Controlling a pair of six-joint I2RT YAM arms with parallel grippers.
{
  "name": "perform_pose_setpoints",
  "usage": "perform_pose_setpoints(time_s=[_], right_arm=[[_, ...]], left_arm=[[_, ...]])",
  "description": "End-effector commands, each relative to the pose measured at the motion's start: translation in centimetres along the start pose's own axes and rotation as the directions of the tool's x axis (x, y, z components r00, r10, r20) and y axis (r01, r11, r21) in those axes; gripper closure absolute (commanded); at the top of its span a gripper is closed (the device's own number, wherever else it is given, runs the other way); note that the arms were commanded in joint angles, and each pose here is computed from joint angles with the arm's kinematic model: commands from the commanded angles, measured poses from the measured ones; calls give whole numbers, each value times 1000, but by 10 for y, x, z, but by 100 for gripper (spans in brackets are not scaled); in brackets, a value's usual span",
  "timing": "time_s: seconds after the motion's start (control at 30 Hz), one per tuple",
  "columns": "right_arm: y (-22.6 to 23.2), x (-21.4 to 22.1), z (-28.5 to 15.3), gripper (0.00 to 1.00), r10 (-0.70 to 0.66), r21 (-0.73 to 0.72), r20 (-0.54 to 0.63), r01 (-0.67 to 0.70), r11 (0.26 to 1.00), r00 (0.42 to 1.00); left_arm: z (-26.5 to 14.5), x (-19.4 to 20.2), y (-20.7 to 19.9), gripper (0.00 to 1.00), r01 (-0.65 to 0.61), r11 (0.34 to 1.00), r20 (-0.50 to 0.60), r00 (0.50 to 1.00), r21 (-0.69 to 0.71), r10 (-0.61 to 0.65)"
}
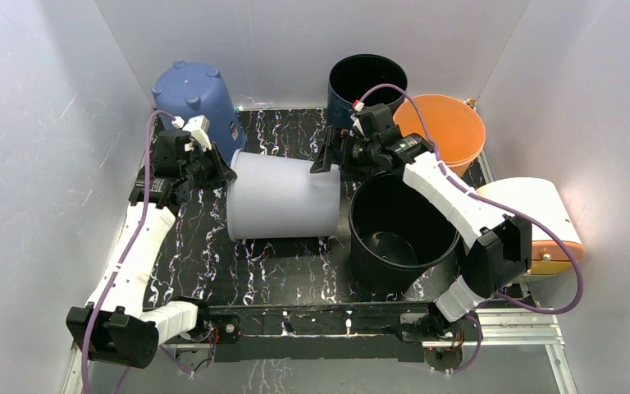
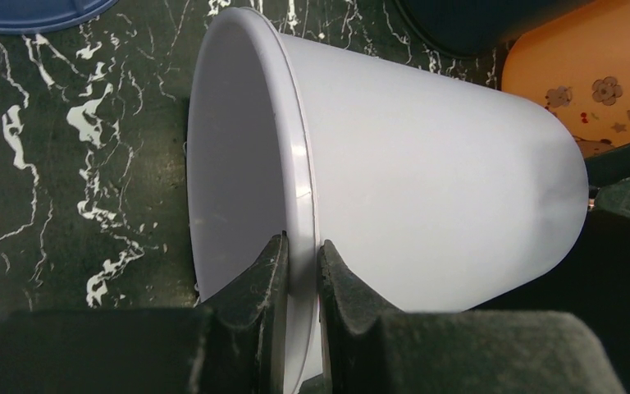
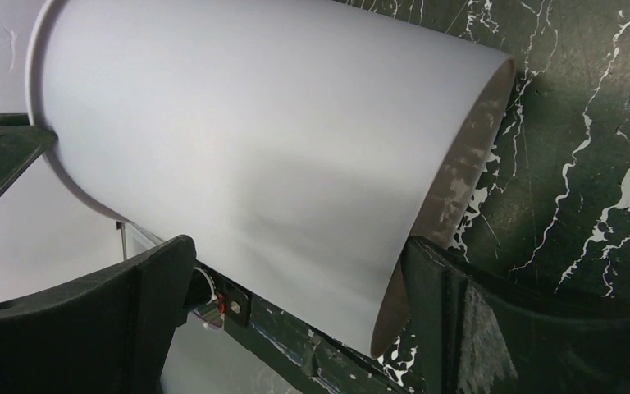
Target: Turn the large container upside down
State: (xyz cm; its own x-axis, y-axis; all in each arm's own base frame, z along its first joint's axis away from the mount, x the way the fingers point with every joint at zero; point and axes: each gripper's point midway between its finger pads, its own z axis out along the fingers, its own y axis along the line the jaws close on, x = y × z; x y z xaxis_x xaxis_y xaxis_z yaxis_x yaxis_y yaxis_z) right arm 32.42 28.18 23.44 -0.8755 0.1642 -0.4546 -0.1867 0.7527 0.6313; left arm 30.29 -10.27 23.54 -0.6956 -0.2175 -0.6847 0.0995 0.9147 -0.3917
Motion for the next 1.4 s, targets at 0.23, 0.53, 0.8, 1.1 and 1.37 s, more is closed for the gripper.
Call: perform_pose_setpoints(time_s=[0.23,0.53,0.8,1.1,1.37], right_arm=[[114,-53,-78,3,-87,-336,214,157,929,973],[139,-71,-102,3,-96,-368,269,194,909,958],[151,-74,-106,3,-89,-416,276,202,887,957],[153,-69,-99,3,-93,-436,256,200,878,962],[141,-54,-72,2,-97,-432,186,170,886,978]], left_arm=[[29,40,-32,100,113,975,-228,971,193,-67],[46,48,-40,100,173,951,-267,958,258,-102],[60,57,-41,100,227,932,-286,947,282,-144],[70,71,-28,100,216,948,-311,940,235,-138],[60,71,-8,94,161,980,-266,956,120,-124]])
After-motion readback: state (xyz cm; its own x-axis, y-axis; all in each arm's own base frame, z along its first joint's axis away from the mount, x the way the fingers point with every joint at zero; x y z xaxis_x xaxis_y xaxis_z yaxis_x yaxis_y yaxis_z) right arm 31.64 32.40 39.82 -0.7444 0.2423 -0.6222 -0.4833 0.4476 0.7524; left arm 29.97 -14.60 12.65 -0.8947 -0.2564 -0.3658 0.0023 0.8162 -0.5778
